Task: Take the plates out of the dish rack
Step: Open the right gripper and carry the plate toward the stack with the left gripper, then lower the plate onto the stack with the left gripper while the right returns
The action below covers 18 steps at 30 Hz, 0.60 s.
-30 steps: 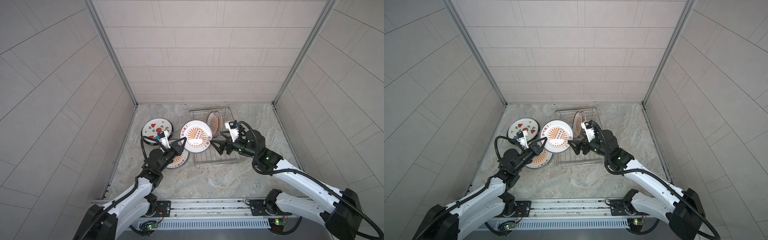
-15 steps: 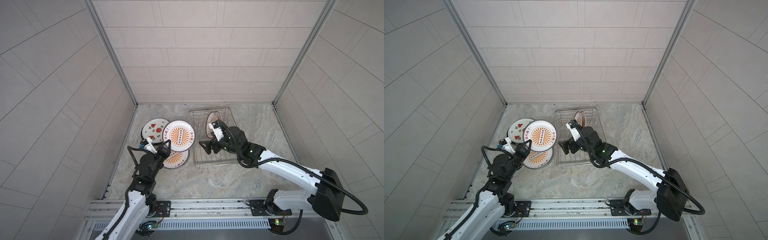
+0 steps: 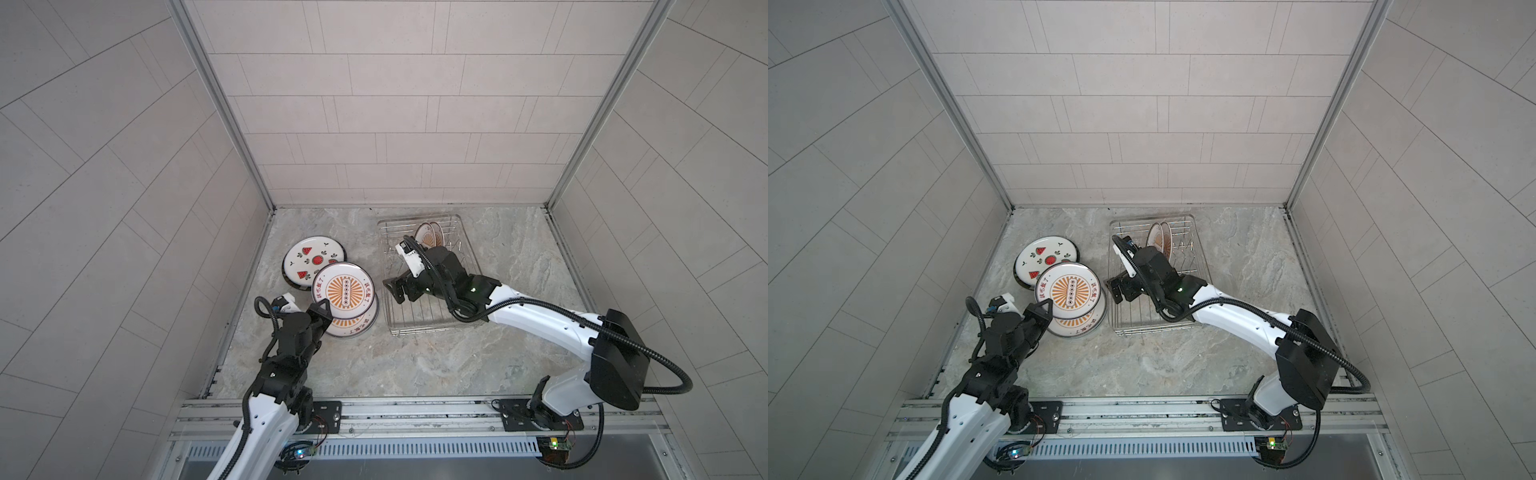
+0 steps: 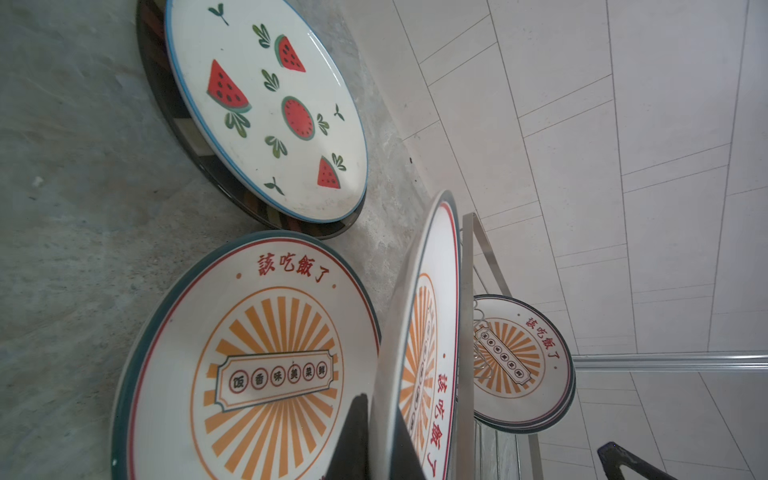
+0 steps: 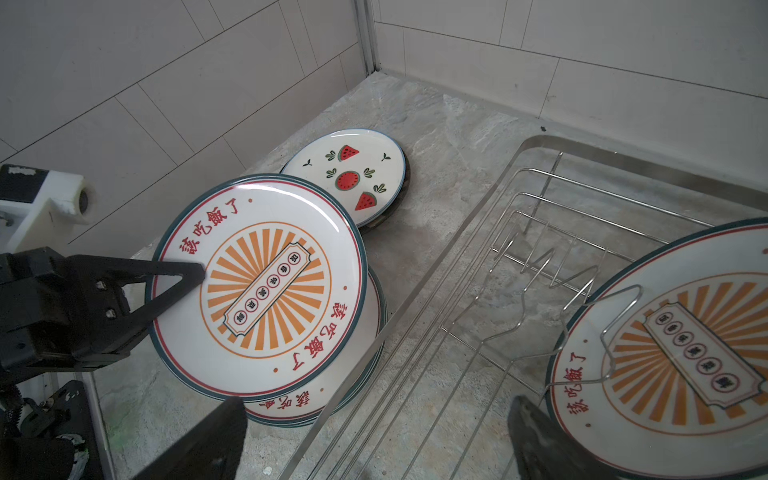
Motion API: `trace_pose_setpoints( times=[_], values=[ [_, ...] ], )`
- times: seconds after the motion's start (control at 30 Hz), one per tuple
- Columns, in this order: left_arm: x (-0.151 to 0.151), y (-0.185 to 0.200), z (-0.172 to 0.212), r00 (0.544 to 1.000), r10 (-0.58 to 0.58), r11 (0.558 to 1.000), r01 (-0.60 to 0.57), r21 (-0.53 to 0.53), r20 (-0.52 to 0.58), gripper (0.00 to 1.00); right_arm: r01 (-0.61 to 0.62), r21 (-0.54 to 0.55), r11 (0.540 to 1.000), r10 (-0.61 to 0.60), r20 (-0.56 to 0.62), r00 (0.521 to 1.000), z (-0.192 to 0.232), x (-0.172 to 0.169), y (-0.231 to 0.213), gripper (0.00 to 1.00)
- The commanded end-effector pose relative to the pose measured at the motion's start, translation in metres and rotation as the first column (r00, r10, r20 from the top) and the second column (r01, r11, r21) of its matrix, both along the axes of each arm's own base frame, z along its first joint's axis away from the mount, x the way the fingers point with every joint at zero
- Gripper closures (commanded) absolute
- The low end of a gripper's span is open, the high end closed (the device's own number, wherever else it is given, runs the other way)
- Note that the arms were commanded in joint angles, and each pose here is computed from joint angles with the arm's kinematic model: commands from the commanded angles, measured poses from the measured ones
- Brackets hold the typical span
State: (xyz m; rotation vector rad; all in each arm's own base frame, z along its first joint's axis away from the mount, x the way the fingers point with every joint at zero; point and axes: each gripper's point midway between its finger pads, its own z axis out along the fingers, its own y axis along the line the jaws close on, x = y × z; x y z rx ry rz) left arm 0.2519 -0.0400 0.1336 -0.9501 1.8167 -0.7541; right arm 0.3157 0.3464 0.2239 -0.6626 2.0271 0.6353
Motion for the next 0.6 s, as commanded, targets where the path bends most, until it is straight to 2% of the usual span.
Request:
trace_pose_setpoints(
  times=[0.0,0.13,0.33,0.57],
  values=[
    [0.000,0.012,0.014,0.997,0.081,0.997,-0.081,-0.016,0.005,1.00,-0.009,-0.036,0.999,0.009,0.014,1.000,-0.002,0.002,0.005,0.00],
    [-0.002,0.017,-0.001,0.992,0.115,0.993,-0.116,-0.025,-0.053,0.99,-0.031,-0.075,0.997,0.031,0.004,1.000,-0.008,-0.001,0.015,0.00],
    [0.000,0.010,-0.013,0.991,0.095,0.993,-0.101,-0.054,-0.098,0.98,-0.055,-0.102,0.993,0.056,0.006,0.998,-0.012,-0.005,0.025,0.00],
    [-0.001,0.010,-0.025,0.986,0.101,0.993,-0.108,-0.046,-0.136,0.89,-0.056,-0.123,0.991,0.057,0.003,0.998,-0.017,-0.004,0.030,0.00]
  ],
)
